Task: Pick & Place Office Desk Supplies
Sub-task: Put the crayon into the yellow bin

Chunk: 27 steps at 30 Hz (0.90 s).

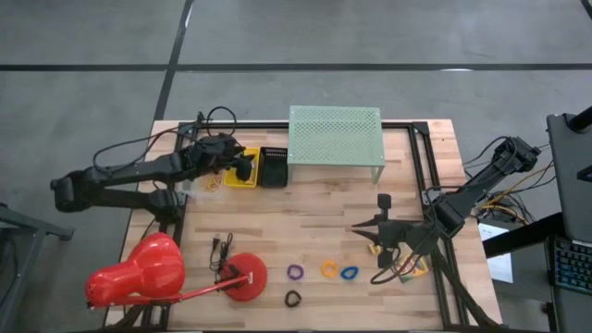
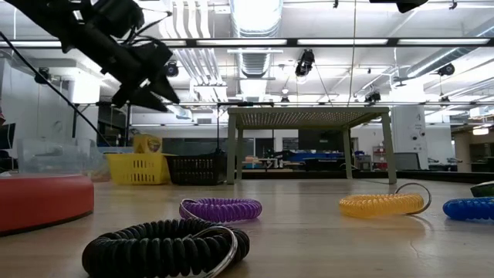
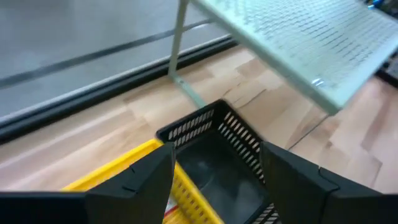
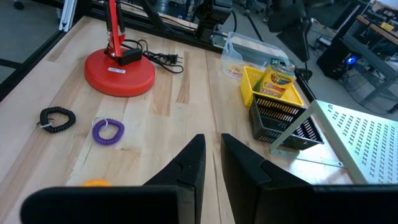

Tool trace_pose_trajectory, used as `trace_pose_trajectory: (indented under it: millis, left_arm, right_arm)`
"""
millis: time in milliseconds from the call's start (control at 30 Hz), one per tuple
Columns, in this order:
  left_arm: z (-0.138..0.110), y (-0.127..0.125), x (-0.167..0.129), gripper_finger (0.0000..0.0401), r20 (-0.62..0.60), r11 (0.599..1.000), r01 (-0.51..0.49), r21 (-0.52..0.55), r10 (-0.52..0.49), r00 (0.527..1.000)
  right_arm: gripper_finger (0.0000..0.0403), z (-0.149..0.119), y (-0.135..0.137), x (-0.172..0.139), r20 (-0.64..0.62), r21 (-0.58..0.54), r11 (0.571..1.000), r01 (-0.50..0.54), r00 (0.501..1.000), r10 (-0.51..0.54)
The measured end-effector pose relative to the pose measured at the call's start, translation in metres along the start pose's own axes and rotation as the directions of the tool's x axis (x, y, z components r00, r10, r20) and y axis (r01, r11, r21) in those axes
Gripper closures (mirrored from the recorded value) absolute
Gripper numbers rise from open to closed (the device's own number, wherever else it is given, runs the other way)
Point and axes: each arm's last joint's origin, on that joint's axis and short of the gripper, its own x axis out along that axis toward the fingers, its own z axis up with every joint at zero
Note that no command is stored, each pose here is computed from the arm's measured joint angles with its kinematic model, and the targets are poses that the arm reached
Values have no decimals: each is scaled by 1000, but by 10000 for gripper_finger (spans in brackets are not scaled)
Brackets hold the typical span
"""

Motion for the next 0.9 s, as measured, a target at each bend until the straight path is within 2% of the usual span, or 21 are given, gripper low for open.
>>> trace_pose_trajectory:
  millis: [300, 467, 733, 900]
  left_arm:
    - [-2, -17, -4, 167, 26, 989, 82, 122, -86, 996]
    - [-4, -34, -10, 169, 51, 961, 153, 229, -169, 984]
    - [-13, -71, -28, 173, 86, 837, 300, 458, -378, 922]
    - [-17, -90, -44, 181, 108, 730, 362, 580, -510, 854]
  right_arm:
    - [355, 0, 0, 0, 0, 0, 1000, 0, 1000, 0]
    - [355, 0, 0, 0, 0, 0, 1000, 0, 1000, 0]
    - [355, 0, 0, 0, 0, 0, 1000, 0, 1000, 0]
    - [355, 0, 0, 0, 0, 0, 1000, 0, 1000, 0]
